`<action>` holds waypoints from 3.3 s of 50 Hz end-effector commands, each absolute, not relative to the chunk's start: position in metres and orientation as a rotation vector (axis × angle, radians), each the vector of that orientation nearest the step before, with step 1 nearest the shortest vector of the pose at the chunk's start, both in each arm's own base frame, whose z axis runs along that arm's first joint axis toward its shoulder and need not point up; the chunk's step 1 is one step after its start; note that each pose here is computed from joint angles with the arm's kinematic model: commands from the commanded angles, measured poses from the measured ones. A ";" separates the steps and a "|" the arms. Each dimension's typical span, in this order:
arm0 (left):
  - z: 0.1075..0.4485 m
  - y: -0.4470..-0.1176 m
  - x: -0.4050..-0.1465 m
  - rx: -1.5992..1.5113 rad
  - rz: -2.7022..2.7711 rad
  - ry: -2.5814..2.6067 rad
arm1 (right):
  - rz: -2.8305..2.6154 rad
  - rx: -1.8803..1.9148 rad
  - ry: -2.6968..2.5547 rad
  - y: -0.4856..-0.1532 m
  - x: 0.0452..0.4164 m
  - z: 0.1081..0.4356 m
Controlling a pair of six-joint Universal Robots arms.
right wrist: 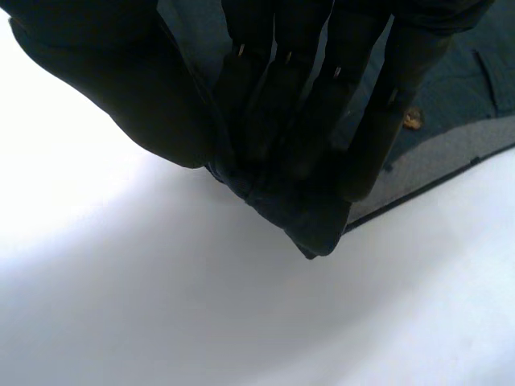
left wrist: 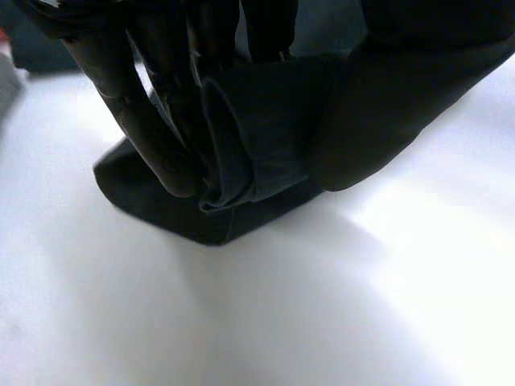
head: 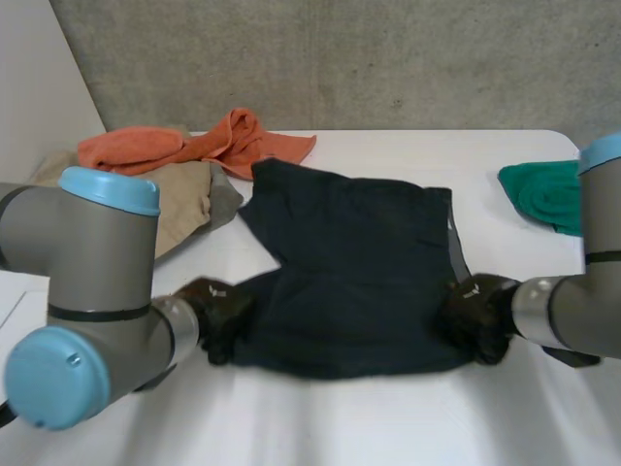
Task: Fold the laundry.
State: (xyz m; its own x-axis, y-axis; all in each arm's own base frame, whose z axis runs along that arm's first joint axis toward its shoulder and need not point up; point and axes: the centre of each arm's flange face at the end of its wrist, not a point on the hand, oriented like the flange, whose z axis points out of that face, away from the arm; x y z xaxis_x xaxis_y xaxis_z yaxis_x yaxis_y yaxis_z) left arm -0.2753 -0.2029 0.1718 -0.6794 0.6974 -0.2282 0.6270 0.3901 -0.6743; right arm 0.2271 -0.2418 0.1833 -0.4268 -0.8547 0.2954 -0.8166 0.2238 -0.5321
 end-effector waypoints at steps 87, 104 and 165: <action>0.217 -0.276 -0.300 -1.232 1.721 -2.652 | -1.126 -1.566 2.305 -0.215 0.226 0.188; 0.203 -0.131 -0.266 -1.299 1.022 -2.574 | -1.307 -1.377 2.360 -0.230 0.232 0.191; 0.195 -0.368 -0.374 -1.272 2.310 -2.177 | -2.259 -1.134 2.044 -0.383 0.283 0.166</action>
